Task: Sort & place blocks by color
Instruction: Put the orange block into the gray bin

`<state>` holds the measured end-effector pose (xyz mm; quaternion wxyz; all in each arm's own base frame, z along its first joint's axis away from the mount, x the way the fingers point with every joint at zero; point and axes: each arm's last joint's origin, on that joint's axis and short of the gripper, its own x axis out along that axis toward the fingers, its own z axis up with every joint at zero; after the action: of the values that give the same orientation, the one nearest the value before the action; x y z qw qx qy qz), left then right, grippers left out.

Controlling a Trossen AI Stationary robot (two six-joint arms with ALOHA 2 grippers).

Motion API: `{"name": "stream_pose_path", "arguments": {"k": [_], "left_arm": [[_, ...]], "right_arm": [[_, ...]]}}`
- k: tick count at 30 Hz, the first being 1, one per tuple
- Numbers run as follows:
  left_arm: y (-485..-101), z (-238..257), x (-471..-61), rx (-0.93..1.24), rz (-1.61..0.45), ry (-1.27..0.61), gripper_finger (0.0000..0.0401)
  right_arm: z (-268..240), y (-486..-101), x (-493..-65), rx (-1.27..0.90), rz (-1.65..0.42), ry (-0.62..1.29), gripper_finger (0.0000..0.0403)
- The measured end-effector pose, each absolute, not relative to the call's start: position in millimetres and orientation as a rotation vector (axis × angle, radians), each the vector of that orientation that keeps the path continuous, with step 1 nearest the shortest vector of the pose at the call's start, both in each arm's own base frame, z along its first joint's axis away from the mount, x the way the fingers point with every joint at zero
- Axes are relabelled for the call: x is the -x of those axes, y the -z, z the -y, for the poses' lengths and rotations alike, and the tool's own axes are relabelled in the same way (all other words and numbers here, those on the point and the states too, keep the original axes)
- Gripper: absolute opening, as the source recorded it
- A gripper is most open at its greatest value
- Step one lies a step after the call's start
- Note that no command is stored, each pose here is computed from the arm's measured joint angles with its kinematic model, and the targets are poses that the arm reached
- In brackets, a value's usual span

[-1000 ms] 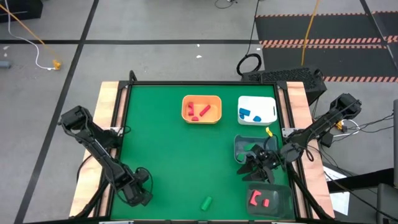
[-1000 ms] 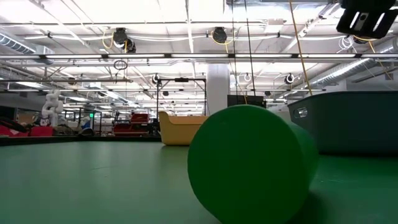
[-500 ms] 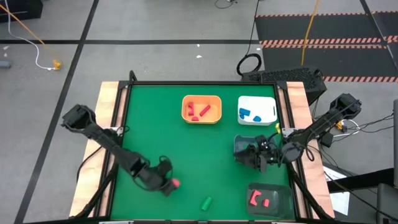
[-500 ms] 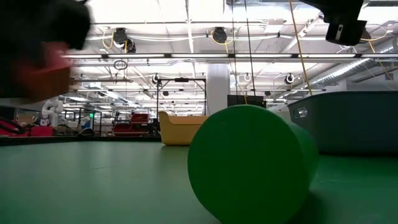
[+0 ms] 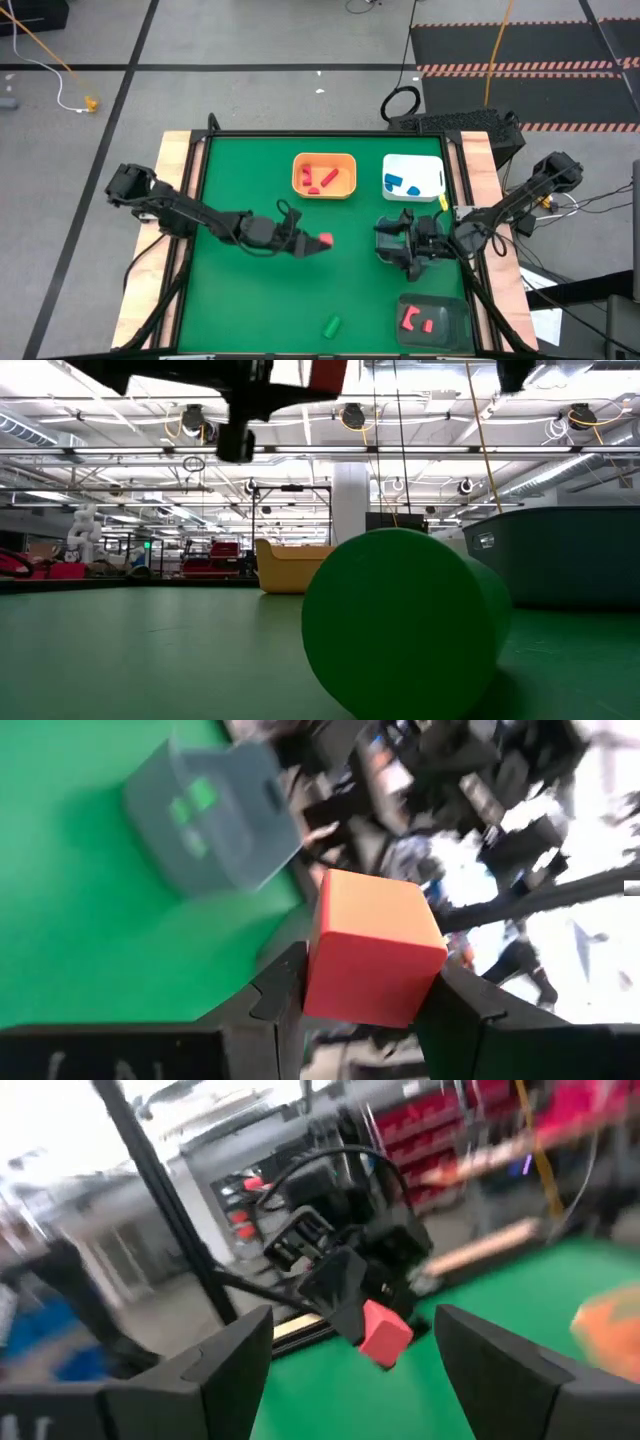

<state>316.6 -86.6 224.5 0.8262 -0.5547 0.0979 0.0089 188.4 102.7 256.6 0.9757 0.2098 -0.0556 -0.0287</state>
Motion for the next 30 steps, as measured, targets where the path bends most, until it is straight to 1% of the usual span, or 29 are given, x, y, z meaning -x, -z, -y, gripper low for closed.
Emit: {"name": "stream_pose_path", "arguments": {"k": [5,9,12,15,19,30], "left_arm": [[-239,70,-322,1.219,-0.052,0.022,0.0139],[-249,60,-325,1.228,0.047,0.051,0.0139],[-259,55,-330,1.223,0.077,0.051,0.0139],[-274,54,-337,1.177,0.092,0.049,0.0139],[-280,50,-343,1.128,0.043,0.001,0.0139],[-287,51,-344,1.227,0.06,0.017,0.0139]], "right_arm": [[-95,-274,-196,-0.125,0.148,0.122,0.027],[-84,-277,-202,0.001,0.147,0.187,0.027],[-75,-277,-206,0.031,0.145,0.221,0.027],[-69,-277,-210,0.038,0.156,0.152,0.027],[-66,-275,-214,0.052,0.151,0.095,0.027],[-52,-273,-222,0.107,0.154,0.038,0.027]]}}
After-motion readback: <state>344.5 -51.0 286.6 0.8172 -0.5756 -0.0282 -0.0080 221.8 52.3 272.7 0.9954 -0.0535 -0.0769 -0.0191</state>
